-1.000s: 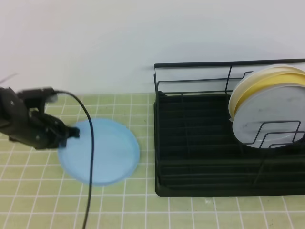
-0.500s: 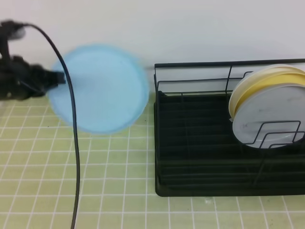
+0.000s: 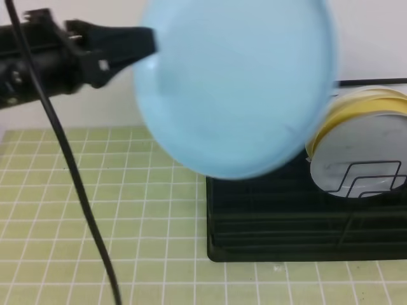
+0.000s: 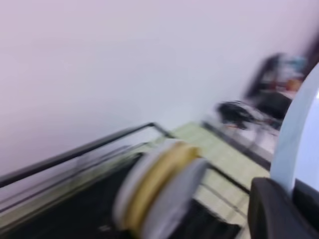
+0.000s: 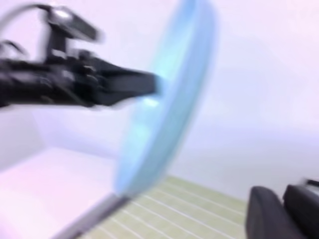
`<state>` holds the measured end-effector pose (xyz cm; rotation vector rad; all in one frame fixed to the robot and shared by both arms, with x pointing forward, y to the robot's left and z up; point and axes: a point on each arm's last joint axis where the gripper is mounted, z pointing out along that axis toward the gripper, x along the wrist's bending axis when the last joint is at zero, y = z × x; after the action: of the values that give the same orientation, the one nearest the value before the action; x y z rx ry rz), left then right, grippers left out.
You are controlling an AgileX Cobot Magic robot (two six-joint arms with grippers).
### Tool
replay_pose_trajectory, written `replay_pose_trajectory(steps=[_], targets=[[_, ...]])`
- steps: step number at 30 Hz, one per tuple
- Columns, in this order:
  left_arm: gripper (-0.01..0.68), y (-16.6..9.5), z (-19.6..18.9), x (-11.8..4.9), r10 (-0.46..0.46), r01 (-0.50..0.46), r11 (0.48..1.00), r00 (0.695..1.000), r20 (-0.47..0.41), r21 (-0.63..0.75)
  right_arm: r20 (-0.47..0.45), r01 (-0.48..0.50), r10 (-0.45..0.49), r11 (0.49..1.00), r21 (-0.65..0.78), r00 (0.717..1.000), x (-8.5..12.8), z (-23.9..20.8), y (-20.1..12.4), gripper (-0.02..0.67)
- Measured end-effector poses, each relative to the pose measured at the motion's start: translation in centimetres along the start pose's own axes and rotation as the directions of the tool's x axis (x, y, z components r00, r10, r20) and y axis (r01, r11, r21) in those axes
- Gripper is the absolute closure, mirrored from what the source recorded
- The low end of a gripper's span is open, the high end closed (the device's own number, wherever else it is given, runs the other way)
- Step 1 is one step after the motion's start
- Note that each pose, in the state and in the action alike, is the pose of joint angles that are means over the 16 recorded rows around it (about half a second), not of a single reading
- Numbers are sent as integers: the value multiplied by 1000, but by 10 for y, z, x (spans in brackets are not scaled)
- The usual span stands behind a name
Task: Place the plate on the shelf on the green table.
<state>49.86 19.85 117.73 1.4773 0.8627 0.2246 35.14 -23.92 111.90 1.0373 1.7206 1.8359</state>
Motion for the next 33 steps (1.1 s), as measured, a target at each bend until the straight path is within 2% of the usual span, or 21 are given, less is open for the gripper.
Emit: replay_pose_trajectory(steps=[3,6,11,14,19,26,29,33], targets=[[668,-1,8,-19,29,-28,999,996,89,-19,-43,-11,8,998,-66,999,6,-1,13,459],[668,-4,17,-36,52,-49,998,989,140,-28,-70,-29,22,995,-99,997,10,-3,21,378],[668,-12,31,-62,81,-77,996,984,159,-34,-68,-71,63,990,-124,996,10,-3,26,261],[668,-16,36,-74,94,-89,995,982,161,-38,-45,-88,83,987,-134,996,8,-4,27,236],[668,-20,41,-88,108,-101,994,980,169,-49,-3,-92,93,985,-149,996,4,-4,28,278],[651,-21,42,-97,147,-136,989,967,206,-65,48,-63,71,985,-163,996,-1,-4,29,424],[605,-21,42,-100,163,-149,986,960,228,-75,60,-44,55,985,-164,997,-1,-4,29,487],[497,-20,40,-103,178,-160,983,951,254,-89,78,-8,21,986,-164,997,-3,-4,29,548]])
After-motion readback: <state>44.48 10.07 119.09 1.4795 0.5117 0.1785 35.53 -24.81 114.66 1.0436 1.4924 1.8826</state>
